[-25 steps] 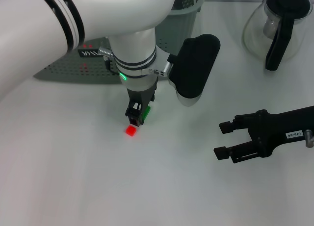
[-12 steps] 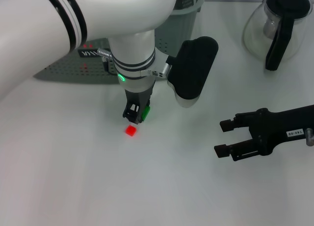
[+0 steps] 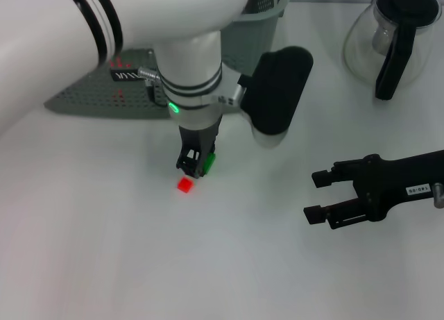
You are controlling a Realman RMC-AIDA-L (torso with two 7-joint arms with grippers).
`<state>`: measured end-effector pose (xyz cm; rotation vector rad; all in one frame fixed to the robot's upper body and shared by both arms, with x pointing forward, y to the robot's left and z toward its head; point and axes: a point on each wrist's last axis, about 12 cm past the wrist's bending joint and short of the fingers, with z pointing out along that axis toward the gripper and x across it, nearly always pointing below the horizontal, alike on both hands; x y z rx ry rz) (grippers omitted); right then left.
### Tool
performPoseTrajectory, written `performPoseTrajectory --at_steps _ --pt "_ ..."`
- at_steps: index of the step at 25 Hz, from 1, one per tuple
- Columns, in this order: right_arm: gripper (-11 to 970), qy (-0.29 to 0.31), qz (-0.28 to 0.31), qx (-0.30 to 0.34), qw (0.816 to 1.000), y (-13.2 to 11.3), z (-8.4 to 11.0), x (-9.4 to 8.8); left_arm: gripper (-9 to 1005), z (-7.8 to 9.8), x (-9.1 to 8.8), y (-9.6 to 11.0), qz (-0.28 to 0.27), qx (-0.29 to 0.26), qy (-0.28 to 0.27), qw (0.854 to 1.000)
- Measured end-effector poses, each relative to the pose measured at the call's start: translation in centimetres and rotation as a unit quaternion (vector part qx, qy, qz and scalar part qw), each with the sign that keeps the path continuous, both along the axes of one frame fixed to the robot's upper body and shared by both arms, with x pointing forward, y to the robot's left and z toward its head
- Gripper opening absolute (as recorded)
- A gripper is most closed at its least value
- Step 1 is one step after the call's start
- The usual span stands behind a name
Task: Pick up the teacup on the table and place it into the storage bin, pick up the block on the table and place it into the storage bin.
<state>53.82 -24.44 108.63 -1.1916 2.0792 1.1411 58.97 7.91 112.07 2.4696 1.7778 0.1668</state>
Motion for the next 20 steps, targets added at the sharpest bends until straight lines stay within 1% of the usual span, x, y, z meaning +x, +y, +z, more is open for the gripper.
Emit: performPoseTrajectory --at_steps 3,5,8,9,12,14,15,17,18,19,20 --pt "881 -0.002 -0.002 0.002 1.000 -0.1 0.0 0.0 435 1.4 0.1 0.3 0.022 -0.020 0.020 0.999" --pt "881 -0.002 -0.003 0.004 1.000 -0.2 0.0 0.0 440 2.8 0.0 0.9 0.043 -0.050 0.042 0.997" --pt "881 -0.003 -0.007 0.006 1.000 -0.3 0.1 0.0 448 5.0 0.1 2.7 0.082 -0.122 0.080 0.986" --pt "881 -0.003 -0.010 0.008 1.000 -0.4 0.1 0.0 450 5.8 0.3 4.1 0.104 -0.158 0.099 0.977" --pt "880 -0.002 -0.017 0.011 1.000 -0.7 0.1 -0.1 458 7.5 1.0 8.7 0.161 -0.253 0.149 0.942" --pt "880 -0.002 -0.019 0.012 1.000 -1.0 0.1 -0.1 463 8.8 1.0 13.4 0.208 -0.341 0.182 0.899" --pt "880 -0.001 -0.019 0.012 1.000 -1.0 0.1 -0.2 465 9.2 1.1 14.6 0.220 -0.366 0.184 0.885" --pt "880 -0.002 -0.018 0.013 1.000 -1.1 0.2 -0.2 470 10.5 1.1 18.1 0.254 -0.432 0.174 0.848" --pt "880 -0.002 -0.018 0.014 1.000 -1.1 0.3 -0.2 473 10.5 1.1 18.1 0.254 -0.432 0.174 0.848" --pt "880 -0.003 -0.017 0.015 1.000 -1.1 0.4 -0.1 475 11.7 1.2 21.0 0.289 -0.485 0.152 0.811" --pt "880 -0.004 -0.017 0.017 1.000 -1.1 0.5 -0.1 478 12.1 1.3 21.9 0.305 -0.498 0.143 0.799"
